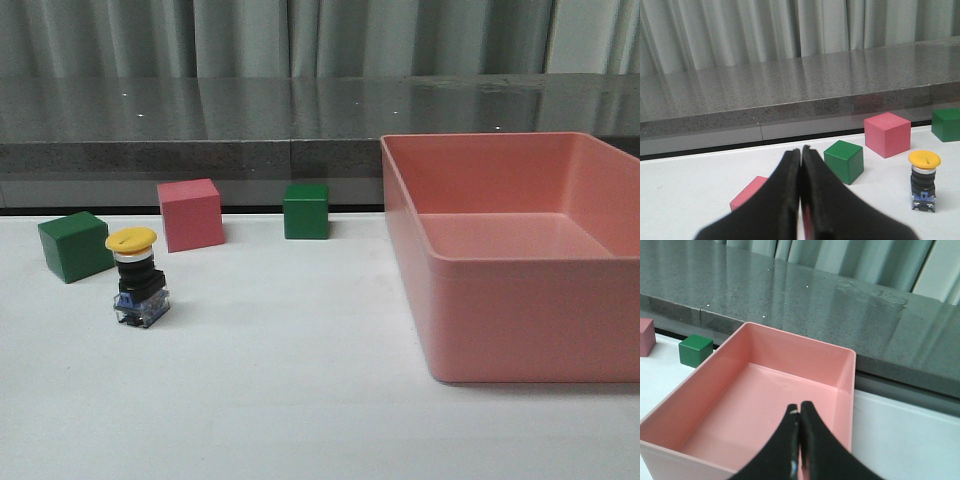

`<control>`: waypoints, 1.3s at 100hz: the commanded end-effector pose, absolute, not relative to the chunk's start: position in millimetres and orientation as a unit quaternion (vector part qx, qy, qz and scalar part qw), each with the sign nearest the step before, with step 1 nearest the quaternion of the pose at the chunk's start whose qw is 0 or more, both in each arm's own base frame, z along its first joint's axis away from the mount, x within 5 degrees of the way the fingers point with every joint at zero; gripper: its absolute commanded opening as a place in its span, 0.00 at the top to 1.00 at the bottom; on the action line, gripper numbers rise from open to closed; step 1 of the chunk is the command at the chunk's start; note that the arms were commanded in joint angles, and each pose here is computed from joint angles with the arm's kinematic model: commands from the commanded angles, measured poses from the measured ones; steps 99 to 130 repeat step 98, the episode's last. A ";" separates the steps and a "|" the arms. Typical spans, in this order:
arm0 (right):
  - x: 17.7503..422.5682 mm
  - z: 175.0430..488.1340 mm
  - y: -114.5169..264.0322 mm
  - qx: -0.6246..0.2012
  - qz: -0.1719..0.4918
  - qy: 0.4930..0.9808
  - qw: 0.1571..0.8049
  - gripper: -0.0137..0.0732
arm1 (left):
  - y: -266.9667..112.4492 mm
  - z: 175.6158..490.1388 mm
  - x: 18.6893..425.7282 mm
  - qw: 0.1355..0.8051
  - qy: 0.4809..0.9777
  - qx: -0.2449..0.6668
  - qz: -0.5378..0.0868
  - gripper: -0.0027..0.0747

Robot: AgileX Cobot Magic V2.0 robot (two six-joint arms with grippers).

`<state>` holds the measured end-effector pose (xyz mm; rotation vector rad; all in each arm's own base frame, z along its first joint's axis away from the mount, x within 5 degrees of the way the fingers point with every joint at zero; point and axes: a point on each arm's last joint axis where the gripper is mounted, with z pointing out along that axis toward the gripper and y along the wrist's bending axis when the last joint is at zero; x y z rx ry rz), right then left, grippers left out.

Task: Place and stand button with both arms

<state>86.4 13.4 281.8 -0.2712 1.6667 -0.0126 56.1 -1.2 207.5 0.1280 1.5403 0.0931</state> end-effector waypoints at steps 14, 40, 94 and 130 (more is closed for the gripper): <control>66.4 255.7 7.8 -0.036 0.048 0.701 0.711 0.91 | -1.5 200.7 55.3 0.736 0.674 0.053 0.039 0.99; 52.6 214.5 6.0 -0.021 0.062 0.674 0.735 0.91 | -1.5 200.7 55.3 0.736 0.674 0.053 0.039 0.99; 54.4 208.1 5.1 -0.008 0.059 0.680 0.731 0.91 | -1.5 200.7 55.3 0.736 0.674 0.053 0.039 0.99; 54.4 208.1 5.1 -0.008 0.059 0.680 0.731 0.91 | -1.5 200.7 55.3 0.736 0.674 0.053 0.039 0.99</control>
